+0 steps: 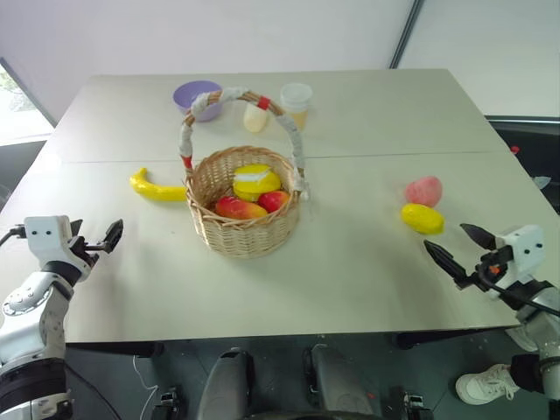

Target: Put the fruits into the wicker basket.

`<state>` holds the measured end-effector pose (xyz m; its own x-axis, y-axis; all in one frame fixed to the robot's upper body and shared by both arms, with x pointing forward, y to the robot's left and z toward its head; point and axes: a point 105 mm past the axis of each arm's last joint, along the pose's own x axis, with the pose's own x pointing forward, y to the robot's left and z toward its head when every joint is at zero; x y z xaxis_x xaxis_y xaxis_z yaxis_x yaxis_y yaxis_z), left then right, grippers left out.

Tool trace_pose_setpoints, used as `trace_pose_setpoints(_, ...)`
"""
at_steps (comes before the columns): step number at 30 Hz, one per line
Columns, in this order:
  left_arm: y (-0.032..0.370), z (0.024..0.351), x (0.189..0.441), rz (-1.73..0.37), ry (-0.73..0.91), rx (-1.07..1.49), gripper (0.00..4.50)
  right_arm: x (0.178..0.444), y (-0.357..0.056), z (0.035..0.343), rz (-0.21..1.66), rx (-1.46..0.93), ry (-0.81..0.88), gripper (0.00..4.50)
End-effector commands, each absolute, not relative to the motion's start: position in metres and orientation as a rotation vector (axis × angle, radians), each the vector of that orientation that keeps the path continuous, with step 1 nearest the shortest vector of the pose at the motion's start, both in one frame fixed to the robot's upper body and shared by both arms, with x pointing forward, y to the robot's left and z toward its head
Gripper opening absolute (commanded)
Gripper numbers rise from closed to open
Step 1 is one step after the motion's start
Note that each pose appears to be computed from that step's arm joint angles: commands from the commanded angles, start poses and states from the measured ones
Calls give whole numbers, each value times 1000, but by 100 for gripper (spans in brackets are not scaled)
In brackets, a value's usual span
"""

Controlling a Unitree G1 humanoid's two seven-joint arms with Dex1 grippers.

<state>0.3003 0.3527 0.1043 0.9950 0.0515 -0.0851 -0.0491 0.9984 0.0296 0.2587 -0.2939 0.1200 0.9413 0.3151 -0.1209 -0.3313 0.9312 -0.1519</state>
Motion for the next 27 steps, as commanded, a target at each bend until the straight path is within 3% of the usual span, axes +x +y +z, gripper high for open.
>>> trace_pose_setpoints(1,352,115,299,41,46,35,450,259,-288,132,342,-198,43,448)
trace_pose_setpoints(12,344,123,304,-13,50,117,450,265,-273,159,413,-252,-11,448)
trace_pose_setpoints(19,329,141,316,-155,103,428,450,263,-237,187,612,-307,-22,448)
trace_pose_setpoints(27,314,155,345,-417,211,734,450,248,-169,208,929,-327,-46,448)
